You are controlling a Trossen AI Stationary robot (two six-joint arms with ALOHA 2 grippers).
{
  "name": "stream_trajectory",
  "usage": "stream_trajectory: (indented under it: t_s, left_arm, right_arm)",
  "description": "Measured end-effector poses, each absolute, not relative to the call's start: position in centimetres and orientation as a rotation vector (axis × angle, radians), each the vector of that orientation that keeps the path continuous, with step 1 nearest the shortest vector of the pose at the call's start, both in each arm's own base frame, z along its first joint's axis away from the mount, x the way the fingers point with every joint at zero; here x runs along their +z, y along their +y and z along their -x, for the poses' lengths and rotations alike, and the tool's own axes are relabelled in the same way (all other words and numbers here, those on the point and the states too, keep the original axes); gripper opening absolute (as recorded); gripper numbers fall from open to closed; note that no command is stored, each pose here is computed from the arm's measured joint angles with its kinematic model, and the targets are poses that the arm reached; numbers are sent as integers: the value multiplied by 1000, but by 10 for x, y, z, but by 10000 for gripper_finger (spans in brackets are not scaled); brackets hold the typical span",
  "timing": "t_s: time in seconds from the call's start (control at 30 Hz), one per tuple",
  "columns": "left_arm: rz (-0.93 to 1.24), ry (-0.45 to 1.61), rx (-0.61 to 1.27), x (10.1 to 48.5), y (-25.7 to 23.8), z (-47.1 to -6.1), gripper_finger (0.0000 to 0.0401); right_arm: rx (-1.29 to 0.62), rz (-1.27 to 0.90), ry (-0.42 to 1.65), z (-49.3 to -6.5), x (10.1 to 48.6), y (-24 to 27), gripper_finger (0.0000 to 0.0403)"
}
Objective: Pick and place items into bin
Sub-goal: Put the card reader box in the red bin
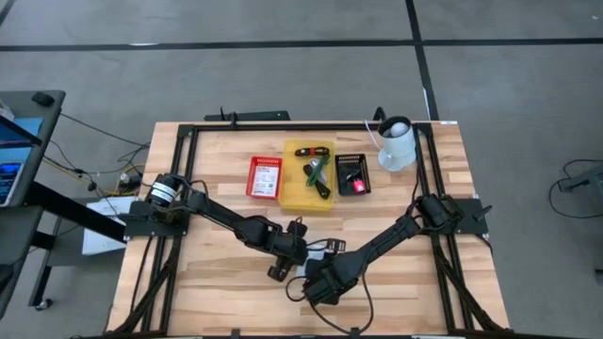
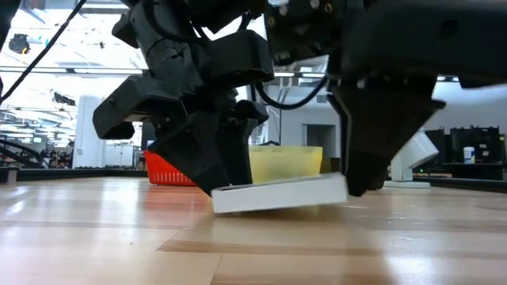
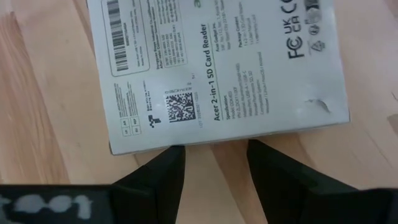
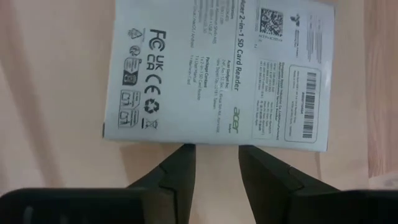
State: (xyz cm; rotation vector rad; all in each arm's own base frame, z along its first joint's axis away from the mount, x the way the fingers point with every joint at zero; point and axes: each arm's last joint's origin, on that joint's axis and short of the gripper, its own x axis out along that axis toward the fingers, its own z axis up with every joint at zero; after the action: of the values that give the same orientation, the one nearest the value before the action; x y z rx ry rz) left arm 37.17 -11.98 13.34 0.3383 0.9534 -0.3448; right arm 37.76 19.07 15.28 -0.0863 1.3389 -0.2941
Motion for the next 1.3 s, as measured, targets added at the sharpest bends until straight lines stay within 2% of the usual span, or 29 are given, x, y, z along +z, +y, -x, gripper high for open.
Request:
stream_trajectory:
  t_s: [0.6,1.3]
  left_arm:
    - [-349,974,-324,133,-119,-370,167]
    - [-346,998,-315,133,-117,-368,167]
  right_arm:
    - [-256,153,1282,-386,177,195,120]
    - [-238,319,1234,-388,178,194,120]
